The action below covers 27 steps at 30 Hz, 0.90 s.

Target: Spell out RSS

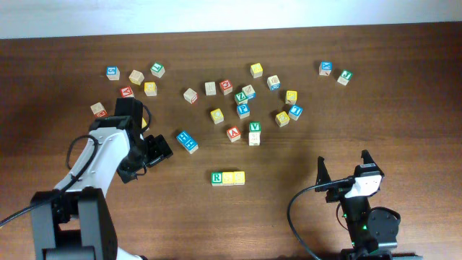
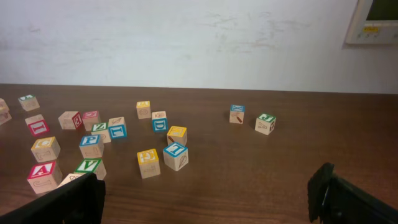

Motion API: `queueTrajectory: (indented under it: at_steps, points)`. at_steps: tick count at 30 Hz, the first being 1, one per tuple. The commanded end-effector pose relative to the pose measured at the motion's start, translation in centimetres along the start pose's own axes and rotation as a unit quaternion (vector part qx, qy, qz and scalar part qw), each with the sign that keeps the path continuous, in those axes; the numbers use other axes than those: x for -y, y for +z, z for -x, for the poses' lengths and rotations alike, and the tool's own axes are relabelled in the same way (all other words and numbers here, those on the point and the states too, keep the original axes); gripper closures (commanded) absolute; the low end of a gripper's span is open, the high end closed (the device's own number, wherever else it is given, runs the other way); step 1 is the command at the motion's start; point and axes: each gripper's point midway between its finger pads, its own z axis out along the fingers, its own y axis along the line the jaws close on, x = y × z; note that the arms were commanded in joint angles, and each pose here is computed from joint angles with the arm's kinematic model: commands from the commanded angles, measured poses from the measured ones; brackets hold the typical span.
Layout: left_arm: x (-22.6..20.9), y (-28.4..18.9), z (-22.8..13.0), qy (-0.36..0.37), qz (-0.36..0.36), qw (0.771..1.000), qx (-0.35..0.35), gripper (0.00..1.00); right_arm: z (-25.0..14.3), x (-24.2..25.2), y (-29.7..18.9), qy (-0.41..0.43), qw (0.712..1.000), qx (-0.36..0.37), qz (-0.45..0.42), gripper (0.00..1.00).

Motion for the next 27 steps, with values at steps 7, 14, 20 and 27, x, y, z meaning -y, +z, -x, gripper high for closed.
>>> queueTrajectory:
  at_steps: [7,14,20,27]
  points:
    - [0.0,-0.6,0.5,0.000,-0.003,1.000,0.012,0.01,-0.2,0.0,0.0,-0.004,1.000,-0.001,-0.001,0.02]
    - [0.0,-0.6,0.5,0.000,-0.003,1.000,0.012,0.01,-0.2,0.0,0.0,-0.004,1.000,-0.001,-0.001,0.02]
    - [0.1,-1.0,0.6,0.001,-0.007,1.000,0.019,0.01,-0.2,0.0,0.0,-0.004,1.000,-0.001,-0.001,0.02]
    - [0.4,-9.5,1.1,0.017,-0.068,0.987,0.148,0.01,-0.2,0.0,0.0,-0.004,1.000,-0.001,-0.001,0.02]
